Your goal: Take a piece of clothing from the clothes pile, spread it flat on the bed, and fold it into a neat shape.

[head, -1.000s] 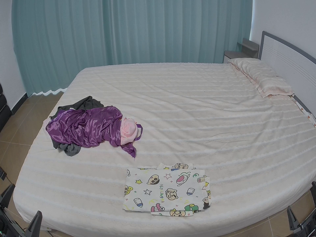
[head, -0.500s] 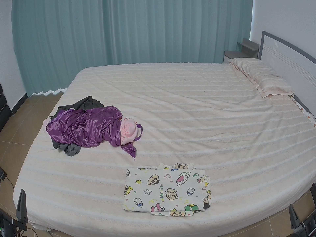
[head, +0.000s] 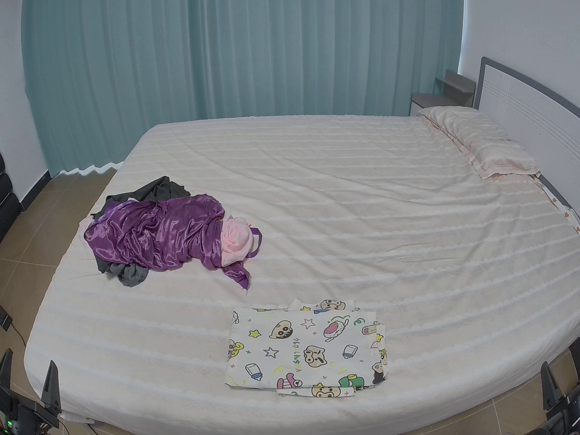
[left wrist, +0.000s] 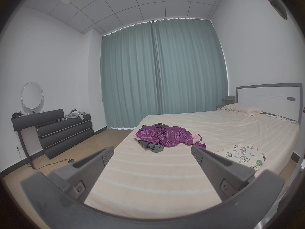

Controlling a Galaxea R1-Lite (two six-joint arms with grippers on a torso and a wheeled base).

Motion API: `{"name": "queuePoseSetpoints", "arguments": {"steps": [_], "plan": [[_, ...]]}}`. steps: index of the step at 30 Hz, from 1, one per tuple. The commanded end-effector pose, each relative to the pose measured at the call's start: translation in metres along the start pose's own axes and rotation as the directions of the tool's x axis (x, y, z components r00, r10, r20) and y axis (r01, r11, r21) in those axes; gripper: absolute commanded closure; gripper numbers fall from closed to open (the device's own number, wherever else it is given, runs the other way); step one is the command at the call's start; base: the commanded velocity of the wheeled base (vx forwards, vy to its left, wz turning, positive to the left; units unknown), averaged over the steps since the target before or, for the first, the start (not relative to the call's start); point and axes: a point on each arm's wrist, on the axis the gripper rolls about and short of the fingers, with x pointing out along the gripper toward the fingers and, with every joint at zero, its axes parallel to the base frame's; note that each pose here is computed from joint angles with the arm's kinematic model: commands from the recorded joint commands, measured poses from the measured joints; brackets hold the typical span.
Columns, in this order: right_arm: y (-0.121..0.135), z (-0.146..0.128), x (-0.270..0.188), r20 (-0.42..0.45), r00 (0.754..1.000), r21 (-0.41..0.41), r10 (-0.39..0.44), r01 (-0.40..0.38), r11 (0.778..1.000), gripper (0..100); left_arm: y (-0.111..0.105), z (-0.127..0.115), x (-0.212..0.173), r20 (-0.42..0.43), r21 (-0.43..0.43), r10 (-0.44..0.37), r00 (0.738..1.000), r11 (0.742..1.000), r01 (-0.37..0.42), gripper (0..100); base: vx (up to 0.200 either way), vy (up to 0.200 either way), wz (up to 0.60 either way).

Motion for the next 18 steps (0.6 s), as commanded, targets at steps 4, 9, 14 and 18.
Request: {"name": "queuePoseSetpoints", "arguments": {"steps": [4, 9, 14, 18], "plan": [[0.0000, 0.0000, -0.0009, -0.004, 1.000, 0.065, -0.001, 0.002, 0.998, 0, -0.0008, -0.0051, 0.0016, -0.027, -0.019, -0.013, 1.000, 1.000, 0.013, 0, 0.000, 0.000, 0.00], [0.0003, 0.0010, 0.0015, -0.035, 0.999, 0.065, 0.004, -0.002, 0.998, 0, -0.0034, -0.0111, 0.0013, -0.083, -0.054, -0.122, 0.989, 0.992, 0.117, 0, 0.000, 0.000, 0.00], [0.0011, 0.0012, 0.0046, -0.072, 0.996, 0.066, 0.044, -0.039, 0.997, 0, -0.0037, -0.0100, 0.0011, -0.066, -0.036, -0.179, 0.982, 0.984, 0.177, 0, 0.000, 0.000, 0.00], [0.0020, 0.0013, 0.0048, -0.076, 0.993, 0.068, 0.088, -0.083, 0.994, 0, -0.0013, -0.0102, 0.0006, -0.045, -0.040, -0.320, 0.946, 0.947, 0.318, 0, 0.000, 0.000, 0.00]]}}
